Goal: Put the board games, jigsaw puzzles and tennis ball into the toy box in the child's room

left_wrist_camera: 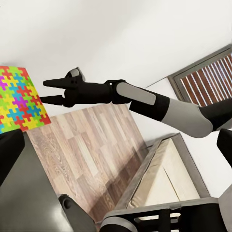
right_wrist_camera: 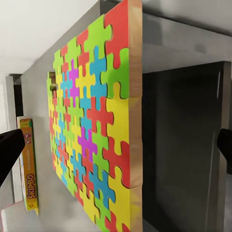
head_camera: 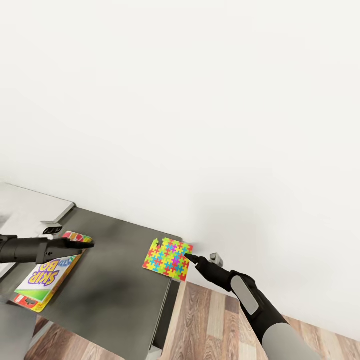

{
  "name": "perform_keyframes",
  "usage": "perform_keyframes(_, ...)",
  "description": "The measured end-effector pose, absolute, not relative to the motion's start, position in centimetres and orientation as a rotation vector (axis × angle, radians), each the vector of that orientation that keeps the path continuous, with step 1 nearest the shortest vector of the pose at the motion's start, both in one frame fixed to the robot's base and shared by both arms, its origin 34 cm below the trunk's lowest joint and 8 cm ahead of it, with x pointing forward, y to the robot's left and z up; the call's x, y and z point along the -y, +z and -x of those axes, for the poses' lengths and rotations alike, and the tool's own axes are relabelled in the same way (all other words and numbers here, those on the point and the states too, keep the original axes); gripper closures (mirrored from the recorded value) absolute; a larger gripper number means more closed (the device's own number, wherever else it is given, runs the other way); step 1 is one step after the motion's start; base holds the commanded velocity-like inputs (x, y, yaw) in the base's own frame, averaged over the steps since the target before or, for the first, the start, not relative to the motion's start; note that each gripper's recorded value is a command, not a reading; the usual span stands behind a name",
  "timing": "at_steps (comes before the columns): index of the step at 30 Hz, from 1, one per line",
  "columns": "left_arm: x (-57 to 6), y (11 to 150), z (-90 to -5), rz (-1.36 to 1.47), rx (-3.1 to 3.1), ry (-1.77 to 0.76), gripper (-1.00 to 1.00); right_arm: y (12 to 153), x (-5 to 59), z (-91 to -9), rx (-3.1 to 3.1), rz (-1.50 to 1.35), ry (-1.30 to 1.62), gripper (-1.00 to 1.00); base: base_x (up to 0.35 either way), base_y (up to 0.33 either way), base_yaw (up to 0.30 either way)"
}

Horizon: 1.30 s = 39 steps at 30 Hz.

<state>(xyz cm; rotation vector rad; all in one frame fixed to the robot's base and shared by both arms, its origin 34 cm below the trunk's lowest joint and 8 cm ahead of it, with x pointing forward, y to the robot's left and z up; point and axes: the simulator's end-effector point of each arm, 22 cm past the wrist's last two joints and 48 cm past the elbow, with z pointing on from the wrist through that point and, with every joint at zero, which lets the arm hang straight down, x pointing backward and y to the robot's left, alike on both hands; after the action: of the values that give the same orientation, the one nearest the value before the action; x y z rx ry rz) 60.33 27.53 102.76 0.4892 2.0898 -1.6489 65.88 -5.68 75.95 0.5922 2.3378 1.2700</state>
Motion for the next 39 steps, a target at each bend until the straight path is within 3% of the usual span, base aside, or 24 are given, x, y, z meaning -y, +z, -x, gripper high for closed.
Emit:
perform_keyframes(26, -27.49, 102.77, -60.34, -0.487, -2.088, -1.652, -1.00, 75.95, 5.68, -65.88, -2.338, -0.592, 1.270, -1.00, 0.004, 0.057, 0.000)
perform_keyframes(27, -27.49, 102.77, -60.34, -0.487, -2.088, -1.651, -1.00, 75.95, 5.69, -65.88, -2.338, -0.592, 1.270, 1.00, 0.000, 0.000, 0.000)
perform_keyframes(39, -27.60, 102.88, -60.34, -0.485, -2.089, -1.649, -1.00, 76.06, 5.68, -65.85, -2.337, -0.591, 1.270, 1.00, 0.000, 0.000, 0.000)
